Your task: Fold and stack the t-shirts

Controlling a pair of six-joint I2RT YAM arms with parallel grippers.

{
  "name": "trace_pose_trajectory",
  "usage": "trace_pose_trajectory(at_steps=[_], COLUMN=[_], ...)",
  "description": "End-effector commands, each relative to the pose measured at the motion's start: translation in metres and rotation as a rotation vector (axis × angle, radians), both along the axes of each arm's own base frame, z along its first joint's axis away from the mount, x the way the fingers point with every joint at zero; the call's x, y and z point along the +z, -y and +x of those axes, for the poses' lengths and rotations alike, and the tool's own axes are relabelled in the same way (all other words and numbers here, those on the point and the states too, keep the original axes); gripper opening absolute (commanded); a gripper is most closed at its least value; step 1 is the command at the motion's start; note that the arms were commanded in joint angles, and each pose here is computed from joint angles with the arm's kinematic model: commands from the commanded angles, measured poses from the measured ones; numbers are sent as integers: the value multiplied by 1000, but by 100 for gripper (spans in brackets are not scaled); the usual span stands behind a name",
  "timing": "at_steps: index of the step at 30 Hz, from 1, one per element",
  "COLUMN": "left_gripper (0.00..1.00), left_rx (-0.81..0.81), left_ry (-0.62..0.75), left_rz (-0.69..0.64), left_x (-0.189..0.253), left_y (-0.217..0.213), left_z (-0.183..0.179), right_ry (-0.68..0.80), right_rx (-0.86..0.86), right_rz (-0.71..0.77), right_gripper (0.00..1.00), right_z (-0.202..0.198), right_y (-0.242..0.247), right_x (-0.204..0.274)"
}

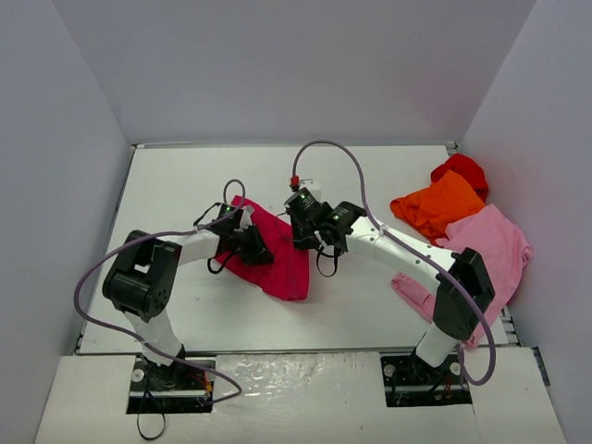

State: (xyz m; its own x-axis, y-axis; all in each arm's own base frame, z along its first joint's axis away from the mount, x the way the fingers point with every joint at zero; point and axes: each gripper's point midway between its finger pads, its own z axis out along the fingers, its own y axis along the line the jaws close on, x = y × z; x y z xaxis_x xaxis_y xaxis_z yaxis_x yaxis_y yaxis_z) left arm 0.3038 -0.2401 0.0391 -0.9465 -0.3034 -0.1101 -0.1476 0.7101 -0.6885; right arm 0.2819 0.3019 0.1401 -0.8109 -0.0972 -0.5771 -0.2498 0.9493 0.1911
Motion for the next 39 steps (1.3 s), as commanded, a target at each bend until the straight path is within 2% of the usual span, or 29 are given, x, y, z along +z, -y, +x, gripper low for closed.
trace_pose_trajectory(at_steps=[1, 2, 6, 11, 15, 22, 33, 39], left_gripper=[0, 0, 0, 0, 0, 0, 0, 0], left_rx=[32, 38, 90, 208, 243, 262, 262, 257], left_ry=[199, 248, 285, 322, 307, 274, 232, 230], left_rz=[61, 97, 229, 254, 307, 329, 331, 303], left_x=[66, 82, 112, 126, 119, 103, 83, 77], left_y=[-26, -36, -81, -126, -147, -157, -162, -157], left_z=[19, 24, 24, 24, 18, 10, 3, 3], right_ry=[31, 31, 40, 59, 55, 46, 27, 63], right_rx=[21, 20, 27, 45, 65, 115, 162, 154], right_rz=[-6, -7, -6, 0, -12, 11, 134, 222], right_gripper=[0, 0, 0, 0, 0, 0, 0, 0], right_z=[9, 9, 13, 23, 33, 56, 97, 122], right_y=[-3, -2, -5, -17, -28, -65, -124, -145], right_x=[10, 10, 13, 19, 12, 5, 5, 25])
